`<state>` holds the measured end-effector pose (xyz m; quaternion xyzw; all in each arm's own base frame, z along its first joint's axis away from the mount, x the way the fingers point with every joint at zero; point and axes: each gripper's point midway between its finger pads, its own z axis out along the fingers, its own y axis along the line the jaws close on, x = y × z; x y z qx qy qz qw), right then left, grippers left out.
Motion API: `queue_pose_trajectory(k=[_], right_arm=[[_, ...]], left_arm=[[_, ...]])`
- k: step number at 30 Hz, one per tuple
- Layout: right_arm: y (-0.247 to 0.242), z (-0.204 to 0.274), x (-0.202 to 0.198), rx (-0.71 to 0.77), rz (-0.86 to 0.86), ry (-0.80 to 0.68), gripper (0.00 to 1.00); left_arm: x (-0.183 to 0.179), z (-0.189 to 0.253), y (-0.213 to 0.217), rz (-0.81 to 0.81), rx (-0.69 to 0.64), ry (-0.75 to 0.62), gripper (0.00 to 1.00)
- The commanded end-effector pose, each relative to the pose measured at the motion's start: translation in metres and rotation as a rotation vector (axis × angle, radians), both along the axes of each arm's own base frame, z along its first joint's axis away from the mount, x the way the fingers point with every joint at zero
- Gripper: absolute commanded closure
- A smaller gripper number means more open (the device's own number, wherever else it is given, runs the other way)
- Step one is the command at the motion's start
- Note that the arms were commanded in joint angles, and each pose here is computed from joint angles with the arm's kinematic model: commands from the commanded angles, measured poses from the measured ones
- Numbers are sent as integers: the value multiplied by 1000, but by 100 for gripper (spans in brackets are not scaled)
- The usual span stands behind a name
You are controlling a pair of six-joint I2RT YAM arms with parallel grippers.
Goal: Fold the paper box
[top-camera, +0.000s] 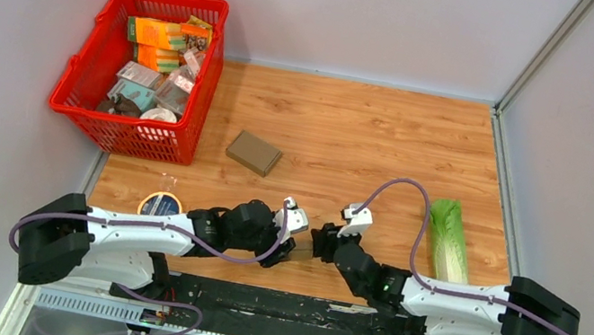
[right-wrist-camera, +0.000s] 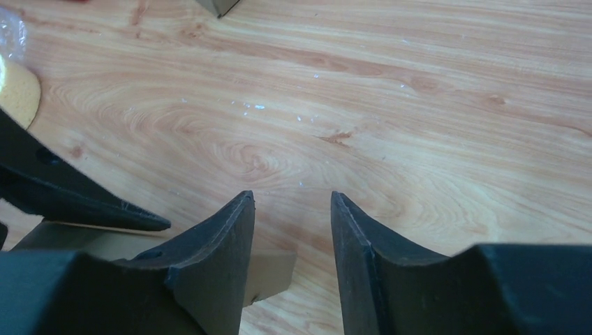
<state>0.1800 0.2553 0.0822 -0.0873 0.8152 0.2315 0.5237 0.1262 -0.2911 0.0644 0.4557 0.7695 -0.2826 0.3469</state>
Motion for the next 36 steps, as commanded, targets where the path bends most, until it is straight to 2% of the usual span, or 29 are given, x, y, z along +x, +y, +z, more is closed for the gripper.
queue_pose_trajectory(k=[1, 3, 5, 7, 8, 9, 10, 13, 14, 16, 17, 18, 19, 20, 21, 24, 26, 29, 32, 35, 36], right_arm=[[-16, -15, 3, -111, -68, -8, 51], [-7, 13, 5, -87, -57, -26, 46], [0, 43, 11, -94, -48, -7, 37], [-4, 53, 15, -130, -58, 48, 28], [-4, 49, 18, -126, -37, 101, 25], [-6, 47, 19, -120, -35, 139, 23], [-3, 42, 12, -118, 11, 193, 22], [-12, 41, 12, -85, 21, 267, 16], [-13, 43, 9, -38, 54, 306, 14], [-16, 44, 3, 10, 98, 368, 12], [-14, 49, -6, 73, 185, 426, 11], [-16, 48, -11, 100, 218, 455, 11], [-17, 49, -15, 130, 245, 475, 11], [-12, 62, -28, 206, 348, 501, 11], [-11, 63, -34, 237, 384, 519, 11], [-2, 75, -43, 305, 490, 506, 15], [-1, 70, -43, 309, 513, 548, 17], [4, 60, -47, 326, 558, 613, 24], [7, 48, -47, 315, 574, 655, 29], [7, 37, -45, 301, 567, 668, 32], [8, 37, -44, 301, 571, 662, 36]], left_arm=[[2, 15, -4, 11, -54, -11, 48], [0, 19, -5, 5, -63, -4, 48], [-1, 28, -5, 5, -80, -4, 47], [0, 42, -5, 15, -102, -10, 45], [-2, 42, -2, 21, -84, 4, 44], [-2, 50, -4, 22, -100, 5, 36], [-4, 56, -3, 31, -118, 14, 32], [-6, 73, 1, 61, -153, 35, 30], [-6, 72, 7, 89, -137, 48, 29], [-3, 95, 15, 168, -192, 54, 29], [-6, 93, 28, 211, -165, 83, 29], [2, 102, 39, 346, -195, 114, 32], [1, 115, 52, 419, -247, 139, 32], [-3, 105, 69, 502, -213, 194, 31], [-7, 101, 75, 620, -262, 305, 29], [-21, 92, 81, 719, -364, 489, 25], [-21, 102, 75, 727, -482, 551, 25], [-20, 89, 67, 772, -544, 672, 28], [-19, 66, 62, 816, -522, 773, 37], [-19, 57, 56, 809, -537, 810, 37], [-17, 53, 58, 824, -534, 803, 37]])
